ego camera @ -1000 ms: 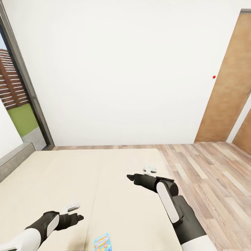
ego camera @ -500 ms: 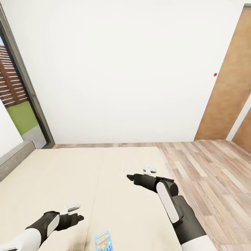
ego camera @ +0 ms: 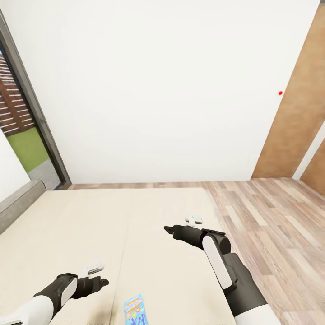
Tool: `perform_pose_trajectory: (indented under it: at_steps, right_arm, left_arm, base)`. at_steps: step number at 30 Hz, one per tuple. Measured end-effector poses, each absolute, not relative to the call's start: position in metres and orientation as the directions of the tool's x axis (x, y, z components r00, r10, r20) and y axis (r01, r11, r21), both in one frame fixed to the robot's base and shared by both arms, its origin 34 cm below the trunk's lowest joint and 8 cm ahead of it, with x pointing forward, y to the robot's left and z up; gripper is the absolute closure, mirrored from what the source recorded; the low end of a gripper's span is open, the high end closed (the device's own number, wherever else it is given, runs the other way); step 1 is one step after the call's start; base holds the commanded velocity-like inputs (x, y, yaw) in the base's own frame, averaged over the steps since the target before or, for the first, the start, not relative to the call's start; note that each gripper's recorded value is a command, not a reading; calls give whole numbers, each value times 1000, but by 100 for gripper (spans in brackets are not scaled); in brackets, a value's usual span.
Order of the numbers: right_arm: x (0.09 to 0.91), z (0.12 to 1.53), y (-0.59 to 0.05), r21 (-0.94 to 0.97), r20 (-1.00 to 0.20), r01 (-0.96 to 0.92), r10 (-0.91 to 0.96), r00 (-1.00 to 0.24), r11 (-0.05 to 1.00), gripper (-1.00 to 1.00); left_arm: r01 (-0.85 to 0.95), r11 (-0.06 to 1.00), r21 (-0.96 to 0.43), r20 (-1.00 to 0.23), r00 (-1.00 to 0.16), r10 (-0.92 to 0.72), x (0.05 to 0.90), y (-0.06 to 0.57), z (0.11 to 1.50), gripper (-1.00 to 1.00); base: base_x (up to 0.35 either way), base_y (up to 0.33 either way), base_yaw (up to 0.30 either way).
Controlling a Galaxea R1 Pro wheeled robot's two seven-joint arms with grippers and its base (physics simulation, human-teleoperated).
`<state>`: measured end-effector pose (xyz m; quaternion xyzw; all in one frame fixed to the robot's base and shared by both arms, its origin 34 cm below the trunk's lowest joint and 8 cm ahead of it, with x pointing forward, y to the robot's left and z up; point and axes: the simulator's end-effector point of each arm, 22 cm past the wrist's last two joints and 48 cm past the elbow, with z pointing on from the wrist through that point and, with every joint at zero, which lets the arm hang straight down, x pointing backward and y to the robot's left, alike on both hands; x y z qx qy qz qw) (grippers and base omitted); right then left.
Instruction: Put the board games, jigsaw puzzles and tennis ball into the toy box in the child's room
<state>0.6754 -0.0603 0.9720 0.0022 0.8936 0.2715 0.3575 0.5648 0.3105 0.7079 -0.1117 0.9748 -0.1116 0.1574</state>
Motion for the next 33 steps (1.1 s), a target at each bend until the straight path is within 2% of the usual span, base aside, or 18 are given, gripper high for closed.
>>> perform_pose_trajectory:
  at_steps: [33]
  right_arm:
    - [671, 946, -58, 496, -596, -168, 193, -780, 852, -100]
  left_arm:
    - [-183, 950, -254, -239, -940, -245, 550, 296, 688, -100]
  base:
    - [0, 0, 0]
